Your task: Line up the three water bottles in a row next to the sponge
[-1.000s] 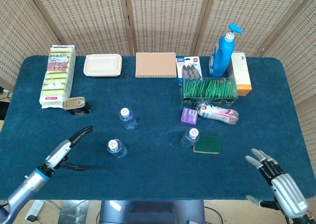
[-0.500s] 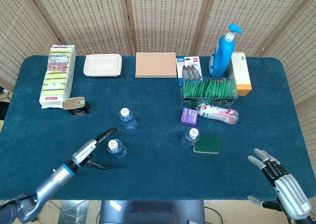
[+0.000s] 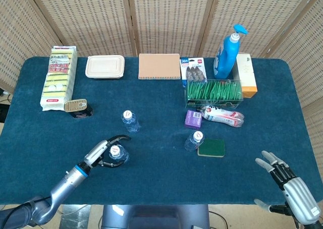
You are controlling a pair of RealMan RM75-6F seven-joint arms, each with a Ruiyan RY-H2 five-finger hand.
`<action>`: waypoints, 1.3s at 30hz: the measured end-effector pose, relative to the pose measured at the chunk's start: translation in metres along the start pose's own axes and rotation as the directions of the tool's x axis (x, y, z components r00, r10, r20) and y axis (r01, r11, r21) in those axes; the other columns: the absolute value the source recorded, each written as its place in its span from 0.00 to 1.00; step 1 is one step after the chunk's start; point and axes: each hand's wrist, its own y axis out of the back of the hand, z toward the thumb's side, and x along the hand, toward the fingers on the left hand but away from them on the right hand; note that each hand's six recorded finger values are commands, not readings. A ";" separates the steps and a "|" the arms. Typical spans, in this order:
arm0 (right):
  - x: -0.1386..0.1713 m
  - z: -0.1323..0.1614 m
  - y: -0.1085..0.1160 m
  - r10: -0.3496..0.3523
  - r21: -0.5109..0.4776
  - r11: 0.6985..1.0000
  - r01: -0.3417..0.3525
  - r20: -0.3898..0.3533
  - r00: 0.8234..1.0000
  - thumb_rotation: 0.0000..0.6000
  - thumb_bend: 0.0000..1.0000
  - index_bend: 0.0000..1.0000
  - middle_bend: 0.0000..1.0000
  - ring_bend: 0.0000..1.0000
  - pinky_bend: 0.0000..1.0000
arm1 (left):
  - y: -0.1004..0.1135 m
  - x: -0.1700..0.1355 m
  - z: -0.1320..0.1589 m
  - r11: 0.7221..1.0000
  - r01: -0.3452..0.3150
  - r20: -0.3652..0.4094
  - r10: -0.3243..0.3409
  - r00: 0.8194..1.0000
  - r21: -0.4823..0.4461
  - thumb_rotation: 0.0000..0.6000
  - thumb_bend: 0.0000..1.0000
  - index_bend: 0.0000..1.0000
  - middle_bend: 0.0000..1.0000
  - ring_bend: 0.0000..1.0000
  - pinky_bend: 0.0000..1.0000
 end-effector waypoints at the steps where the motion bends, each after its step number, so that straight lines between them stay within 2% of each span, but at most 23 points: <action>1: 0.000 0.000 0.000 0.000 -0.002 1.000 0.000 0.000 1.000 1.00 0.01 0.12 0.03 0.00 0.08 | -0.001 0.001 0.000 1.000 -0.003 -0.004 0.003 1.000 0.004 1.00 0.36 0.50 0.40 0.34 0.47; 6: 0.000 0.000 0.001 -0.005 -0.002 1.000 0.005 -0.001 1.000 1.00 0.01 0.12 0.03 0.00 0.09 | -0.002 0.005 0.002 1.000 -0.026 0.000 0.026 1.000 0.003 1.00 0.36 0.53 0.42 0.35 0.47; 10: 0.000 0.001 0.000 -0.001 -0.005 1.000 0.001 -0.002 1.000 1.00 0.01 0.12 0.03 0.00 0.09 | 0.001 0.008 0.012 0.999 -0.054 0.037 0.054 0.998 -0.009 1.00 0.35 0.53 0.42 0.35 0.47; 15: 0.000 0.002 0.000 -0.001 -0.005 1.000 0.001 -0.007 1.000 1.00 0.01 0.12 0.03 0.00 0.09 | 0.000 0.020 0.030 0.998 -0.058 0.084 0.058 0.995 -0.010 1.00 0.35 0.53 0.42 0.35 0.47; 21: 0.001 0.003 0.001 -0.003 -0.009 1.000 0.003 -0.008 1.000 1.00 0.01 0.12 0.03 0.00 0.09 | -0.006 0.053 0.061 0.999 -0.044 0.132 0.043 0.990 0.003 1.00 0.34 0.53 0.42 0.35 0.47; 29: -0.002 0.004 0.003 -0.009 -0.030 1.000 0.008 -0.021 1.000 1.00 0.01 0.12 0.03 0.00 0.08 | -0.020 0.100 0.092 0.995 -0.027 0.164 0.011 0.986 0.096 1.00 0.34 0.53 0.42 0.35 0.49; 34: -0.003 0.001 0.003 0.000 -0.034 0.999 -0.001 -0.017 1.000 1.00 0.01 0.12 0.03 0.00 0.09 | -0.035 0.127 0.094 0.994 -0.030 0.151 0.014 0.988 0.107 1.00 0.34 0.53 0.42 0.35 0.49; 39: -0.004 -0.004 0.009 -0.024 -0.024 0.999 0.024 0.003 1.000 1.00 0.01 0.12 0.03 0.00 0.08 | -0.040 0.144 0.085 0.993 -0.047 0.123 0.034 0.992 0.106 1.00 0.34 0.53 0.42 0.35 0.49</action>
